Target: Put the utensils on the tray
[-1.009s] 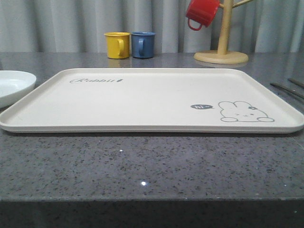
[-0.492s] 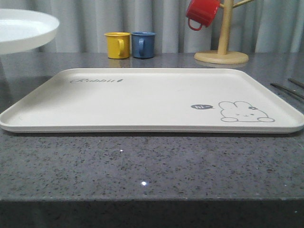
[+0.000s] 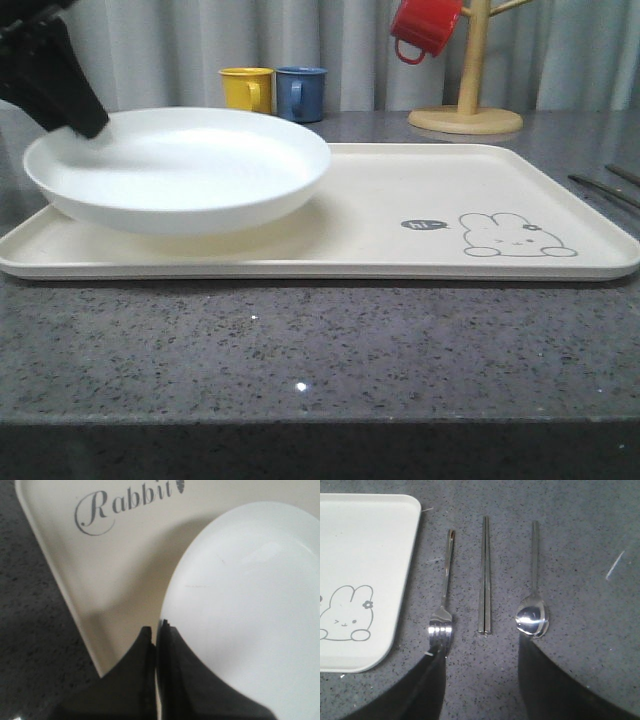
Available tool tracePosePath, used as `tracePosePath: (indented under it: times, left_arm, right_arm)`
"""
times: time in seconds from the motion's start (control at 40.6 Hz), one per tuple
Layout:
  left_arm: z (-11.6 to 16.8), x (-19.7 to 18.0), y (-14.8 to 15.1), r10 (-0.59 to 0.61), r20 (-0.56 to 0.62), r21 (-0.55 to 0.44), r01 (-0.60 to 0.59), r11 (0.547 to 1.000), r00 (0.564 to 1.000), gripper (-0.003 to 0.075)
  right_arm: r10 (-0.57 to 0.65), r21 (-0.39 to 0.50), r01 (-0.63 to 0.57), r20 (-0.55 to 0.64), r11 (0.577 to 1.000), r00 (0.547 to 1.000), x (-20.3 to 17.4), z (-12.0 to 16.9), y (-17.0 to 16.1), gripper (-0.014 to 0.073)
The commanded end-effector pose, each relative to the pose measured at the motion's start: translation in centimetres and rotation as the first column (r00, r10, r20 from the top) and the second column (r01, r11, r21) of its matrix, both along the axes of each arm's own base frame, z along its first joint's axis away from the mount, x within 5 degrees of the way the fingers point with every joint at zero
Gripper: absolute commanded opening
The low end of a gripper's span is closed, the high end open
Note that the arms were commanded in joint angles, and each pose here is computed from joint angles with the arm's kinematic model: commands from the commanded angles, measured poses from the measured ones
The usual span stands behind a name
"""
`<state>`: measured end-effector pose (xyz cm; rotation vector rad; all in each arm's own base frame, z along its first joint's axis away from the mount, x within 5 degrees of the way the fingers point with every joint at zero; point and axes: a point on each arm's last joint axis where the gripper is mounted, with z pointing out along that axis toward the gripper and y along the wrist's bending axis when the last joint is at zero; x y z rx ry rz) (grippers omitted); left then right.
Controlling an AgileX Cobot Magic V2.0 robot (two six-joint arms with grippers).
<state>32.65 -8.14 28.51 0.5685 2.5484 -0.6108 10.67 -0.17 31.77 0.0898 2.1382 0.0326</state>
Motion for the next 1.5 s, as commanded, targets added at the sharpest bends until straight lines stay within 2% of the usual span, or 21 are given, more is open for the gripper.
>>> tracePosePath:
  times: [0.0,0.222,0.271,0.32,0.418,0.492,0.64,0.837,0.985,1.058,1.231,1.378,1.477]
  left_arm:
    - [1.2,1.1,-0.8,0.039,0.086,-0.042,-0.035,0.999,0.996,-0.0018]
    - [-0.4,2.5,-0.8,0.081,0.058,-0.044,-0.078,0.996,0.995,-0.0008]
    - [-0.4,2.5,-0.8,0.08,0.058,-0.044,-0.078,0.996,0.995,0.0046]
    - [-0.4,2.5,-0.8,0.077,0.053,-0.044,-0.075,0.996,0.996,0.0144]
    - [-0.2,2.2,-0.9,0.067,0.044,-0.045,-0.065,0.997,0.997,0.0384]
    - [0.5,1.8,-0.8,0.063,0.064,-0.044,-0.06,0.997,0.996,0.0434]
    - [3.9,-0.6,-1.1,0.009,0.156,-0.015,-0.006,1.0,0.988,0.0419]
    - [7.6,-6.5,-4.2,-0.213,0.224,0.155,0.181,0.971,0.951,0.0419]
    - [9.4,-10.8,-5.2,-0.239,0.306,0.286,0.151,0.946,0.921,0.0419]
    - [10.0,-13.6,-5.2,-0.237,0.366,0.294,0.13,0.947,0.9,0.0419]
    - [10.4,-18.0,-4.1,-0.223,0.49,0.177,0.154,0.972,0.843,0.0419]
    - [10.1,-20.3,-2.4,-0.192,0.56,0.117,0.152,0.981,0.806,0.0419]
    - [9.8,-21.3,-1.5,-0.184,0.575,0.106,0.151,0.983,0.797,0.0419]
  right_arm:
    - [0.001,-0.006,0.0,0.085,1.0,0.996,0.5,1.3,0.0,0.0371]
    - [0.001,-0.006,0.0,0.085,1.0,0.996,0.5,1.3,0.0,0.0371]
    - [0.001,-0.006,0.0,0.085,1.0,0.996,0.5,1.3,0.0,0.0371]
    - [0.001,-0.006,0.0,0.085,1.0,0.996,0.5,1.3,0.0,0.0371]
    - [0.001,-0.006,0.0,0.085,1.0,0.996,0.5,1.3,0.0,0.0371]
    - [0.001,-0.006,0.0,0.085,1.0,0.996,0.5,1.3,0.0,0.0371]
    - [0.001,-0.006,0.0,0.085,1.0,0.996,0.5,1.3,0.0,0.0371]
    - [0.001,-0.006,0.0,0.085,1.0,0.996,0.5,1.3,0.0,0.0371]
    - [0.001,-0.006,0.0,0.085,1.0,0.996,0.5,1.3,0.0,0.0371]
    - [0.001,-0.006,0.0,0.085,1.0,0.996,0.5,1.3,0.0,0.0371]
    - [0.001,-0.006,0.0,0.085,1.0,0.996,0.5,1.3,0.0,0.0371]
    - [0.001,-0.006,0.0,0.085,1.0,0.996,0.5,1.3,0.0,0.0371]
    - [0.001,-0.006,0.0,0.085,1.0,0.996,0.5,1.3,0.0,0.0371]
